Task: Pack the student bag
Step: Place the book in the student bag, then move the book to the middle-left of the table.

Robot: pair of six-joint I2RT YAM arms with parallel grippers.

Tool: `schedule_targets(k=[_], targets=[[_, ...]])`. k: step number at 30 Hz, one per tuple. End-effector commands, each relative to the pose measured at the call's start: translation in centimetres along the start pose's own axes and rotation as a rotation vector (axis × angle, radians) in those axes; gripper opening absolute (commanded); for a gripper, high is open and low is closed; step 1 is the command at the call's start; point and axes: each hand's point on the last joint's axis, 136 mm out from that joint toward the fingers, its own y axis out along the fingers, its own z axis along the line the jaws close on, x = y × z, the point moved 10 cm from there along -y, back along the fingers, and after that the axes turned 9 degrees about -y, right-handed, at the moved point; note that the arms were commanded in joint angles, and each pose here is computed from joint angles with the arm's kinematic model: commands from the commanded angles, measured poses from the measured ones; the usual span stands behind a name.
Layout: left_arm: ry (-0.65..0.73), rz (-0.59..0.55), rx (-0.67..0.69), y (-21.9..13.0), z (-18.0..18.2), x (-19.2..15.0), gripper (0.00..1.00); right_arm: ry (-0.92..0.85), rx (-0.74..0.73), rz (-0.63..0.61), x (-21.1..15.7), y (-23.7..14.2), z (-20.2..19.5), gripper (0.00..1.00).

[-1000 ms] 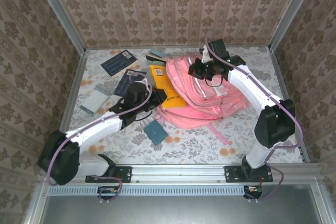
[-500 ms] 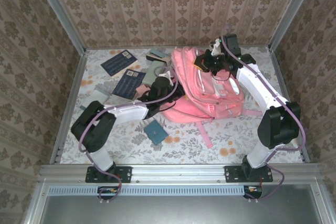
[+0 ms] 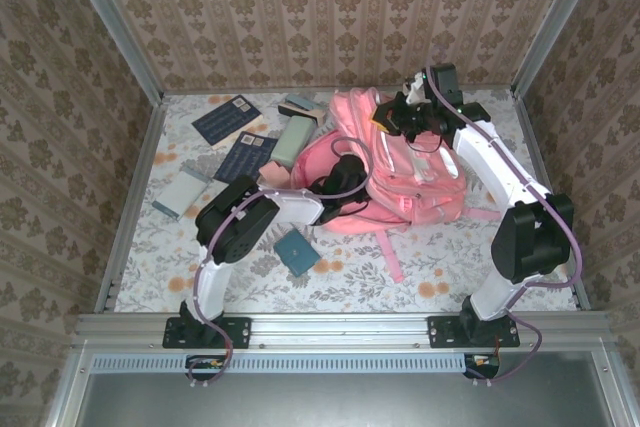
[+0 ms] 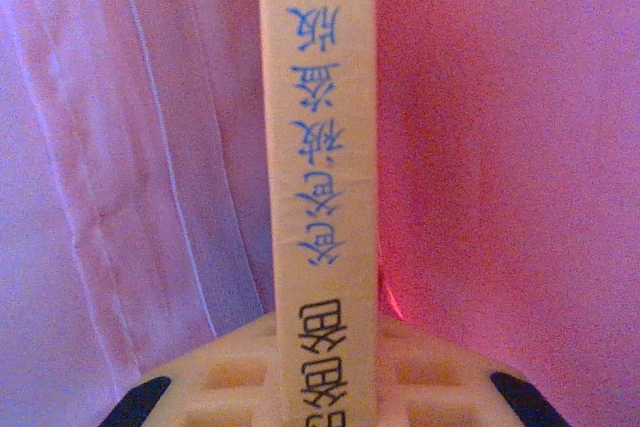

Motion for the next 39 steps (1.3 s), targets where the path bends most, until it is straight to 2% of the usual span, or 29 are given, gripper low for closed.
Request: schedule_targets(k=[1, 2, 6, 8, 10, 13, 18, 23, 30, 36, 39], targets=[[0.004, -0.009, 0.039, 1.0, -0.2, 0.0, 0.0, -0.057, 0.14, 0.009, 0.0, -0.8, 2.8, 0.0], [0.009, -0.007, 0.05, 1.0, -0.3, 0.1, 0.04, -0.059, 0.133, 0.01, -0.1, -0.8, 2.7, 0.0], [0.036, 0.0, 0.14, 0.1, -0.4, 0.0, 0.46, -0.074, 0.104, 0.007, -0.2, -1.1, 2.4, 0.0], [0.044, -0.01, 0.171, -0.8, -0.4, 0.0, 0.63, -0.081, 0.087, 0.008, -0.2, -1.1, 2.0, 0.0], [0.055, -0.018, 0.199, -2.0, -0.6, 0.1, 0.74, -0.084, 0.065, 0.005, -0.3, -1.2, 1.5, 0.0], [0.076, -0.026, 0.266, -3.8, -0.8, 0.2, 0.86, -0.088, 0.044, 0.004, -0.6, -1.2, 0.7, 0.0], [0.1, -0.056, 0.362, -7.6, -1.2, 0.3, 0.95, -0.089, -0.008, 0.003, -1.3, -1.3, -1.2, 0.0], [0.146, -0.117, 0.499, -12.3, -2.1, 1.3, 0.95, -0.093, -0.082, 0.032, -2.5, -1.0, -3.5, 0.0], [0.191, -0.189, 0.601, -18.5, -2.8, 2.5, 0.95, -0.126, -0.196, 0.082, -4.8, -0.2, -6.7, 0.01], [0.202, -0.232, 0.655, -23.6, -2.3, 4.9, 0.94, -0.152, -0.242, 0.116, -6.5, 0.7, -8.1, 0.1], [0.17, -0.249, 0.67, -25.8, -1.2, 6.8, 0.94, -0.163, -0.235, 0.125, -6.9, 1.2, -8.0, 0.25]])
